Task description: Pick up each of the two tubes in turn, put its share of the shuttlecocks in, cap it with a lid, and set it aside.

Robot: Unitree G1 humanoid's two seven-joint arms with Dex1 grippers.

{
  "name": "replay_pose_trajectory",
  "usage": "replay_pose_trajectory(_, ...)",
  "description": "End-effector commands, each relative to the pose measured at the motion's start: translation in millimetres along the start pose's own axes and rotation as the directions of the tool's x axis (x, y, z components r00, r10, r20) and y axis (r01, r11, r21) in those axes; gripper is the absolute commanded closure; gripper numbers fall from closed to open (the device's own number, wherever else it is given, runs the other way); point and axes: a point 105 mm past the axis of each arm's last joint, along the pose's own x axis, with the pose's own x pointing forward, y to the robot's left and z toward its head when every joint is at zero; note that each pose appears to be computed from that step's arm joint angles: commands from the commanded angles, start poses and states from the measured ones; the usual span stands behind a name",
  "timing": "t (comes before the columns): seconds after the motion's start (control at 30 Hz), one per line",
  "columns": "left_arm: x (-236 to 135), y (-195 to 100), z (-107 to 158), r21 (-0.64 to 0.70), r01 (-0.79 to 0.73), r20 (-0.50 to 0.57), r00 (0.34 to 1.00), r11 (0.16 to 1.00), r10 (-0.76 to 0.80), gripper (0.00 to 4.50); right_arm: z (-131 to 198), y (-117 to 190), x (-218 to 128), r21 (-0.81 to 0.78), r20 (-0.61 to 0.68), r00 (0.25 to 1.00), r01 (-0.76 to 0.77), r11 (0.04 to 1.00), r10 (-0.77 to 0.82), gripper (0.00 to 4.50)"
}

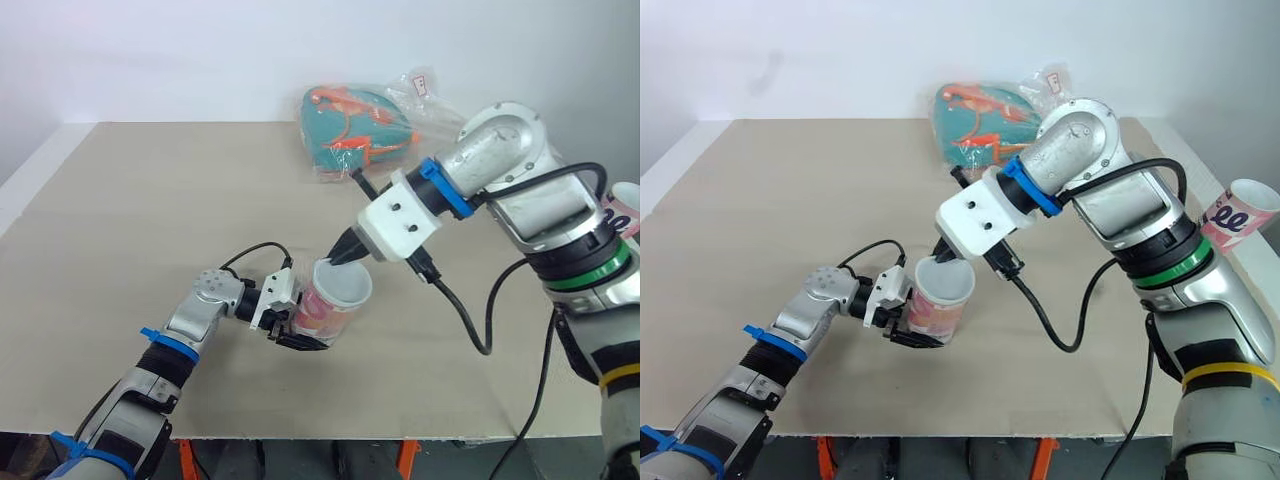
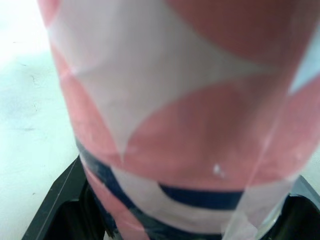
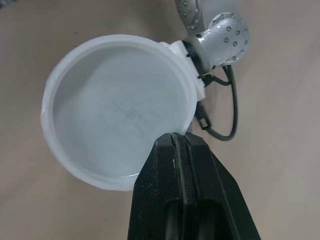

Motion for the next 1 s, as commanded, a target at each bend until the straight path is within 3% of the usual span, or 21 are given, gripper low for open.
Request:
replay_pose_trajectory(0.03, -21, -1, -29, -0.115, -0.075, -0.087, 0.994, 0.991, 0.065, 1.43, 0, 16, 8, 0.0, 0.009, 0.995, -0.095, 0.995, 0.095, 4.44)
replay_pose_trajectory(0.23, -23, -1, -29, -0.121, -0.078, -0.088, 0.994, 0.99, 0.068, 1.43, -5, 3, 17, 0.014, -0.003, 0.999, -0.04, 0.999, 0.04, 4.44)
replay_pose_trajectory(0.37, -22, -1, -28, -0.121, -0.08, -0.084, 0.994, 0.989, 0.07, 1.43, 4, -7, 17, 0.019, 0.033, 0.999, -0.003, 1.0, 0.002, 3.04)
replay_pose_trajectory(0.4, -21, 0, -28, -0.121, -0.081, -0.084, 0.994, 0.989, 0.072, 1.43, 6, -8, 16, 0.023, 0.043, 0.999, 0.003, 1.0, -0.004, 2.97)
replay_pose_trajectory(0.47, -21, 0, -29, -0.121, -0.082, -0.083, 0.994, 0.989, 0.073, 1.43, 8, -13, 11, 0.048, 0.057, 0.998, 0.02, 0.999, -0.023, 2.37)
replay_pose_trajectory(0.77, -19, 2, -28, -0.116, -0.081, -0.079, 0.994, 0.99, 0.072, 1.43, 20, -41, -31, 0.224, 0.203, 0.964, 0.125, 0.967, -0.171, 2.37)
replay_pose_trajectory(1.0, -19, 0, -29, -0.119, -0.078, -0.077, 0.995, 0.99, 0.069, 1.43, 6, -21, -49, 0.315, 0.192, 0.967, 0.101, 0.944, -0.167, 2.37)
